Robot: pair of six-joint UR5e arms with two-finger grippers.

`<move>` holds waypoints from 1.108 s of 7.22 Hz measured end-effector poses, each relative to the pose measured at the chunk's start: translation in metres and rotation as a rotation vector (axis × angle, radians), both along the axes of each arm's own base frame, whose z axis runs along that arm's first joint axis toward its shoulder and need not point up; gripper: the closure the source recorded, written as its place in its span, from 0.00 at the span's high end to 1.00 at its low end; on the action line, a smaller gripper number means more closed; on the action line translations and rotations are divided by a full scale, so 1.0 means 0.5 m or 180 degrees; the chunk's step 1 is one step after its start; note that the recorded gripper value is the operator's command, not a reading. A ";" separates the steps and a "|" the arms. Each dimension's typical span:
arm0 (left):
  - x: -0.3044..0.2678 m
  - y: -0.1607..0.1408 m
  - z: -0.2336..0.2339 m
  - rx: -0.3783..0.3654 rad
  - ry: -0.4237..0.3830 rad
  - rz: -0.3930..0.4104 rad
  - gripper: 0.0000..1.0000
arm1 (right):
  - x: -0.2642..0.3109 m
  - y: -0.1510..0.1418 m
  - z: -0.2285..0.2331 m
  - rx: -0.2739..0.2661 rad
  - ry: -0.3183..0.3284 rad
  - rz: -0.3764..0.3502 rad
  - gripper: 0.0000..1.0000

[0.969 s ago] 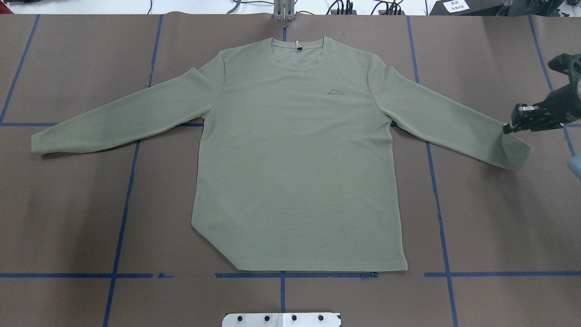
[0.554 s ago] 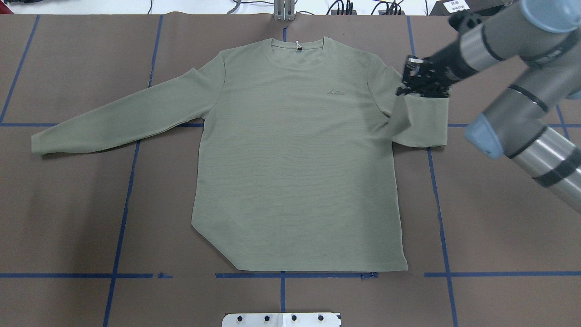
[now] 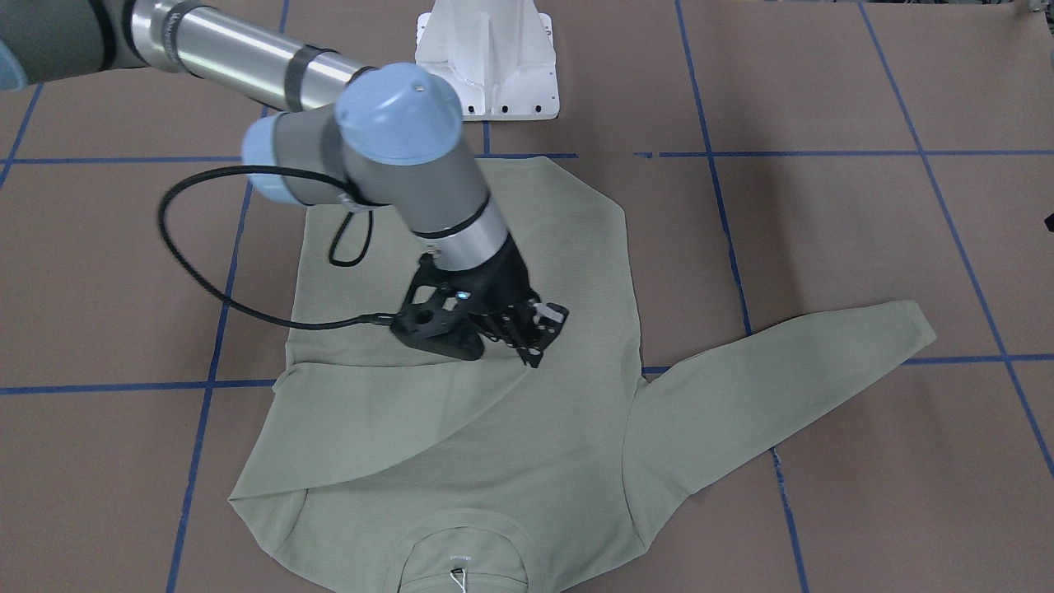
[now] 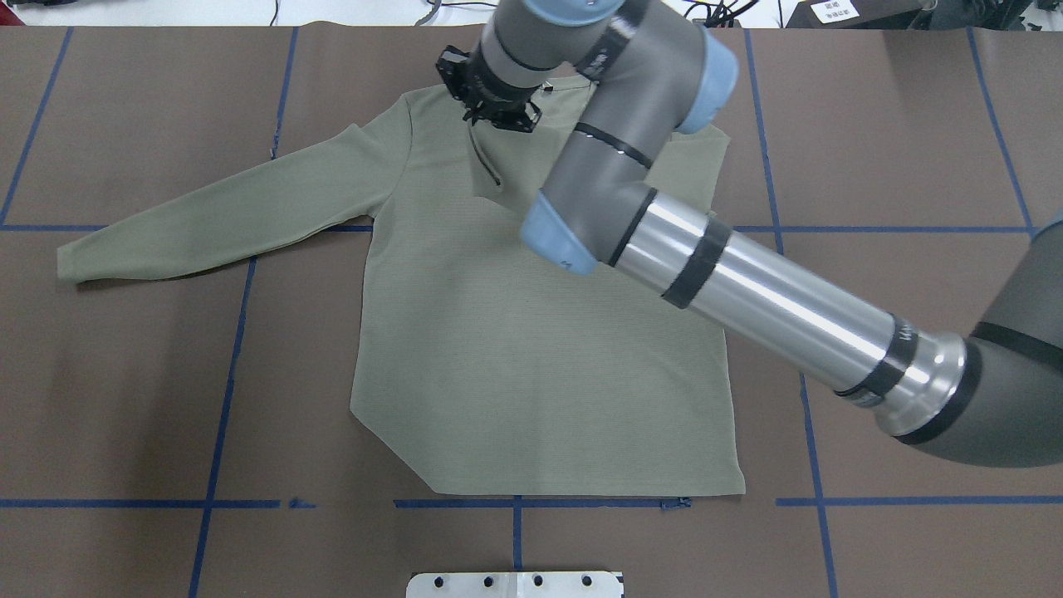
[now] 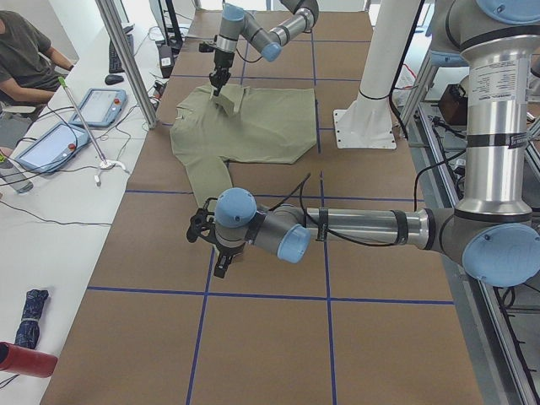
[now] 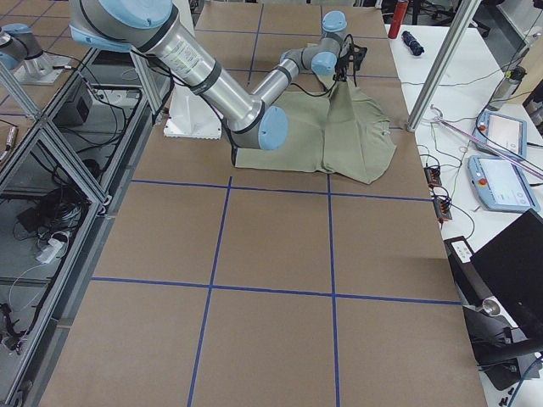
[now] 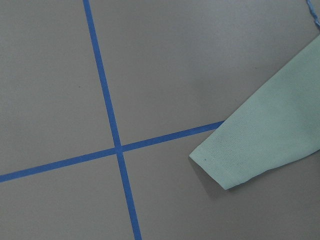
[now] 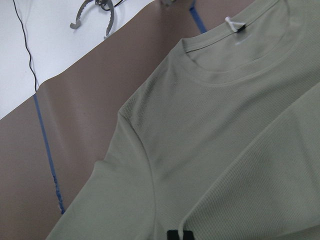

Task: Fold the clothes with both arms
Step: 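Grasp the cuff with the right gripper and fold it across the chest, then release the sleeve and raise the right gripper while the left gripper reaches the other cuff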

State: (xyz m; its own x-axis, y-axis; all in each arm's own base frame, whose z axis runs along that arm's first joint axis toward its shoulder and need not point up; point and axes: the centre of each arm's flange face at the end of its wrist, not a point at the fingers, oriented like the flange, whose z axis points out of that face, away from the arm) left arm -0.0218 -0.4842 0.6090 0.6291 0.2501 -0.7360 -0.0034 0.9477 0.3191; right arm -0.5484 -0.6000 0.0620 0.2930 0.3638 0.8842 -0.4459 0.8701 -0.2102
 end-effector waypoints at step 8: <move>0.063 0.002 -0.004 -0.0112 0.0255 0.0234 1.00 | -0.256 0.052 -0.068 0.0337 0.0097 0.0277 0.99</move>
